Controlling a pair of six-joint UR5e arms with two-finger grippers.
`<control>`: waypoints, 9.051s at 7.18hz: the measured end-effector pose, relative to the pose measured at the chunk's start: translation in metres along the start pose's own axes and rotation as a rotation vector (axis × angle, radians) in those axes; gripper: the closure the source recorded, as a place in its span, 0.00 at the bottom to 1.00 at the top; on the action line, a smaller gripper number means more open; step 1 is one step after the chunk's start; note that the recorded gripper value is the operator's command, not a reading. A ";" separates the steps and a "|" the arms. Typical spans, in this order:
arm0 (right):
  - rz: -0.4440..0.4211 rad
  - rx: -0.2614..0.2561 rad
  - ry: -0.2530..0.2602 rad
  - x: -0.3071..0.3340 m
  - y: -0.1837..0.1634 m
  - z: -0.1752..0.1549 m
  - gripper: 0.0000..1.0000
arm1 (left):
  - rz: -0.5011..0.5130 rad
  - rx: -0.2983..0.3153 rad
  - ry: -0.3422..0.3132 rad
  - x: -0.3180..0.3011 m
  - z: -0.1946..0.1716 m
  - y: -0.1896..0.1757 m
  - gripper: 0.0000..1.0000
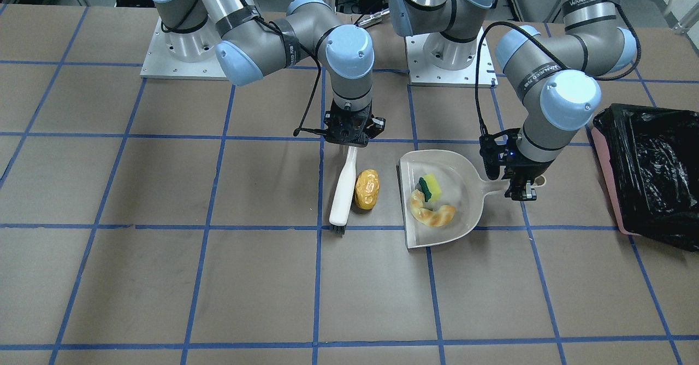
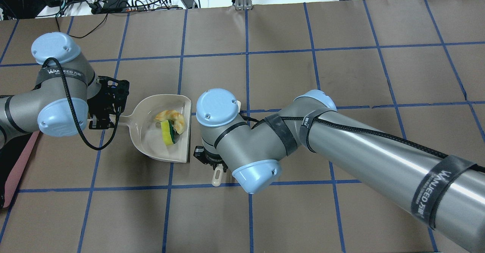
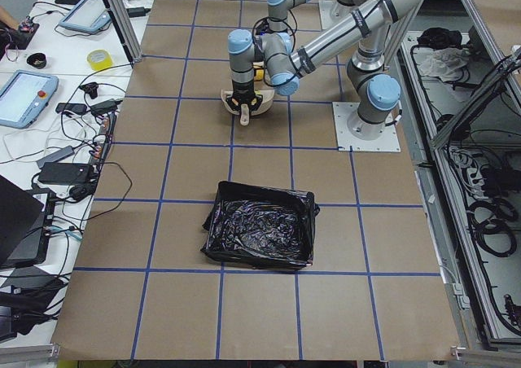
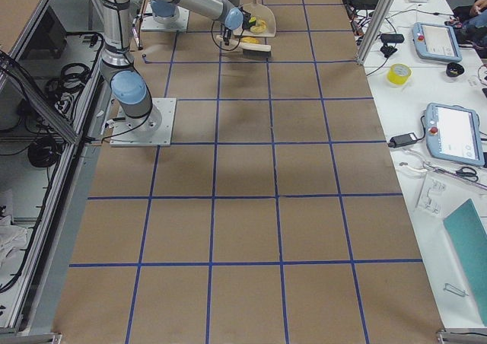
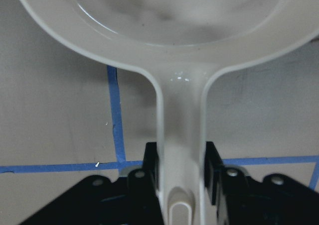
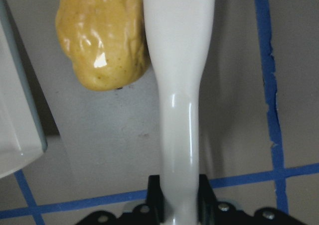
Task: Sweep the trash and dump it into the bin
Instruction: 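Sweep the yellow potato into the dustpan with the right-held brush, then carry the dustpan to the bin with the left gripper while the right withdraws, then tilt the dustpan over the black bin with the left gripper to dump it, then return the empty dustpan with the left gripper while the right lowers the brush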
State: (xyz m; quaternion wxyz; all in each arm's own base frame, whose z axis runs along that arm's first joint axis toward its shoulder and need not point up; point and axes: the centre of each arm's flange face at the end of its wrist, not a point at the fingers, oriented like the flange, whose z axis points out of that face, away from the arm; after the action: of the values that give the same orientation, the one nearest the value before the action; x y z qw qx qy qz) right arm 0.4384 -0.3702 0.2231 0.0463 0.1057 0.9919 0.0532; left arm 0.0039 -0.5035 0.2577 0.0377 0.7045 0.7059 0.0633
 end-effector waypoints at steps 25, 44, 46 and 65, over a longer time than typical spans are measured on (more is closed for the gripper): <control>-0.033 0.047 0.198 -0.052 -0.046 -0.063 1.00 | -0.129 0.236 -0.003 0.001 0.007 0.053 1.00; -0.232 -0.050 0.172 0.463 -0.308 -0.101 1.00 | -0.097 -0.156 -0.047 0.130 -0.086 0.604 1.00; -0.233 -0.054 0.180 0.466 -0.309 -0.088 1.00 | -0.018 -0.303 0.013 0.102 -0.091 0.583 1.00; -0.235 -0.077 0.164 0.465 -0.306 -0.080 0.42 | 0.127 0.148 0.000 -0.039 -0.070 0.040 1.00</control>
State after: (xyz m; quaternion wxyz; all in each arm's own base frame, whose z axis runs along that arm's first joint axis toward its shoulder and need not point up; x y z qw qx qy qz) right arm -0.0853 -0.5754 0.2297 -0.0250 -0.0175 0.9951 0.0940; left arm 0.0338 -0.5448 0.3313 -0.0185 0.7488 0.6624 0.0132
